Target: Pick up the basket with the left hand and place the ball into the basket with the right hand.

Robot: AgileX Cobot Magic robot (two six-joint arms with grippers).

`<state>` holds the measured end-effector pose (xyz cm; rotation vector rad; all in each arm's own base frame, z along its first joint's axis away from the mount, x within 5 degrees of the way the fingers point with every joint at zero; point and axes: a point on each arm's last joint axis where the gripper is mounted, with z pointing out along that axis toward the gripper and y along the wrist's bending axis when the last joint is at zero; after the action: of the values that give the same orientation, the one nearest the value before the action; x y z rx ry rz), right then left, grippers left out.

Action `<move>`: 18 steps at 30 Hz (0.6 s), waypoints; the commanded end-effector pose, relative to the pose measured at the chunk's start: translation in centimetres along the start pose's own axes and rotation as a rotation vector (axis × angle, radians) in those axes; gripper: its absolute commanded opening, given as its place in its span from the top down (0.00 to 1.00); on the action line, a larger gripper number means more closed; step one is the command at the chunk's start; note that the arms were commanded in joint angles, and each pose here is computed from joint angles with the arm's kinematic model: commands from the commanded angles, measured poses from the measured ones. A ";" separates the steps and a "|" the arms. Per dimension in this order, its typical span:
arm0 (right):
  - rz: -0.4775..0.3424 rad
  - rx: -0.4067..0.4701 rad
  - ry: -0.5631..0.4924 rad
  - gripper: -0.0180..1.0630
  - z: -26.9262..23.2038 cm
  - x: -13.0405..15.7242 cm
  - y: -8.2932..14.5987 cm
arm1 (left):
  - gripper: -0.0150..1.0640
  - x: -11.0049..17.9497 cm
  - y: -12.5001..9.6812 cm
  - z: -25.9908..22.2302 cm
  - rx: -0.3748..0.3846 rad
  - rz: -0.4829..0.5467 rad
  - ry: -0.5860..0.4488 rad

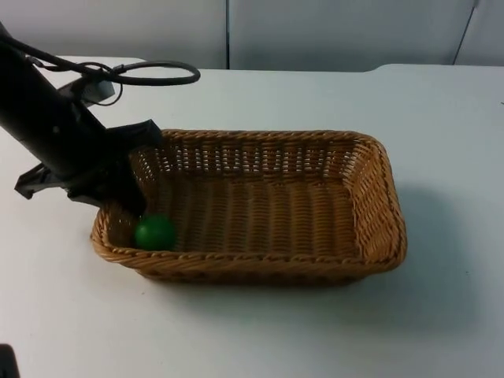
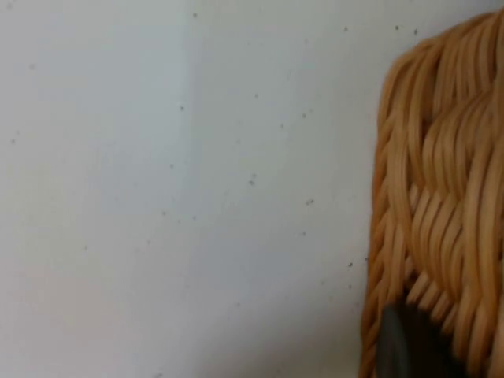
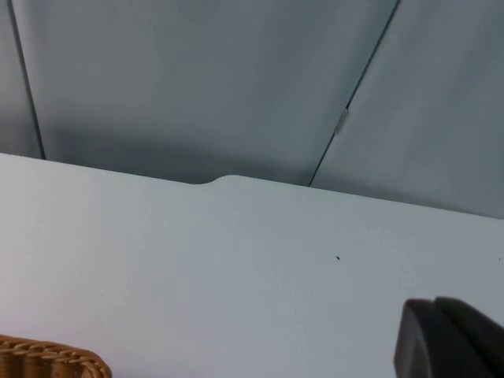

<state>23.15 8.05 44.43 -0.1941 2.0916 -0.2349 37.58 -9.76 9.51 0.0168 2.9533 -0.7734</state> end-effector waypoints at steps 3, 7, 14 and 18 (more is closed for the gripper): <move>0.010 -0.003 -0.009 0.99 -0.1 0.0 -0.1 | 0.65 -0.8 -0.5 0.0 0.025 -0.012 -0.016; 0.010 -0.003 -0.009 0.99 -0.1 0.0 -0.1 | 0.40 -1.5 -0.9 -0.6 0.029 0.018 -0.024; 0.019 -0.013 -0.026 0.99 -0.1 -0.2 0.0 | 0.37 -2.3 -1.4 -1.9 -0.010 0.058 0.043; 0.026 -0.026 -0.027 0.99 -0.1 -0.2 0.1 | 0.37 -2.7 -1.4 -2.5 -0.058 0.072 0.059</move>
<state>23.21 8.26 44.49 -0.1925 2.0807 -0.2021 39.94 -9.83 12.36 0.1322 2.9894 -0.7157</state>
